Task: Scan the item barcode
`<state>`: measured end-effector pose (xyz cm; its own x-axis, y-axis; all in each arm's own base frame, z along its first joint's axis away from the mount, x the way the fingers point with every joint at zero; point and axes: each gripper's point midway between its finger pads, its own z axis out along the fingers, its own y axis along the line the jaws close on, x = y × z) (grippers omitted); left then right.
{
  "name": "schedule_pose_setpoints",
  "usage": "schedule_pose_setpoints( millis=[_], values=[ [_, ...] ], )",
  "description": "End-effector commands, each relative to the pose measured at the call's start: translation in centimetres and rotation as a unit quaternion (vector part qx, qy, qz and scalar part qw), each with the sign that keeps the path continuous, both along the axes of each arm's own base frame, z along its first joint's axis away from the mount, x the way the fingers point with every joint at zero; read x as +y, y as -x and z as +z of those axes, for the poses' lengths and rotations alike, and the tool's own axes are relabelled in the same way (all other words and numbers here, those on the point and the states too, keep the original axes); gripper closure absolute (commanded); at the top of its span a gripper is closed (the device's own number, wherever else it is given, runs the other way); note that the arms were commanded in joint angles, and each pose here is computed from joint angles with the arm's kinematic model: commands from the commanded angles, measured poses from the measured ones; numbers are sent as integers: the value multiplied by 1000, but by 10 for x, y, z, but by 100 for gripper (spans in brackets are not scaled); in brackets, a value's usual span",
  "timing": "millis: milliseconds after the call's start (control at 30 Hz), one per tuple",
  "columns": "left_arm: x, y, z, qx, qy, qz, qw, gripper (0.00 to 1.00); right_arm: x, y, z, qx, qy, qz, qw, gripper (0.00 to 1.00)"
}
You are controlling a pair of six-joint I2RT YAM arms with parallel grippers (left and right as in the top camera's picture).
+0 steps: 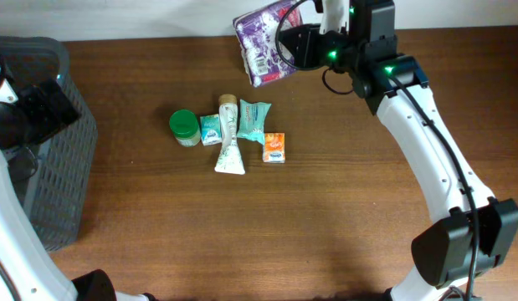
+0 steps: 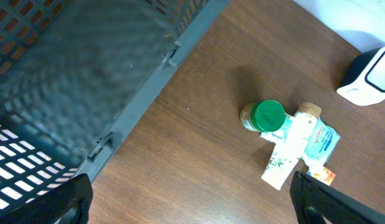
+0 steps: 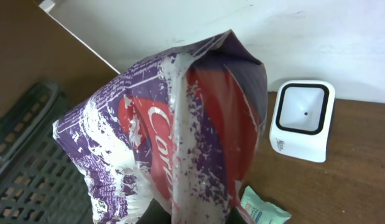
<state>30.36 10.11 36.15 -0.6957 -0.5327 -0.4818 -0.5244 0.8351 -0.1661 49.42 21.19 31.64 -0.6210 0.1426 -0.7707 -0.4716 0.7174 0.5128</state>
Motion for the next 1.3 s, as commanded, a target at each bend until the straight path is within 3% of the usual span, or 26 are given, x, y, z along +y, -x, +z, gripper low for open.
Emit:
schedule_pose_setpoints(
  millis=[0,1000,1200,1267],
  values=[
    [0,3,3,-6,1,4,1000,1,2,6,17,3,-23,-4,1000,96],
    [0,3,3,-6,1,4,1000,1,3,9,8,24,-18,-7,1000,96],
    [0,3,3,-6,1,4,1000,1,-66,-3,-43,84,109,-189,972,96],
    [0,3,3,-6,1,4,1000,1,-116,1,-61,101,201,-293,929,96]
  ],
)
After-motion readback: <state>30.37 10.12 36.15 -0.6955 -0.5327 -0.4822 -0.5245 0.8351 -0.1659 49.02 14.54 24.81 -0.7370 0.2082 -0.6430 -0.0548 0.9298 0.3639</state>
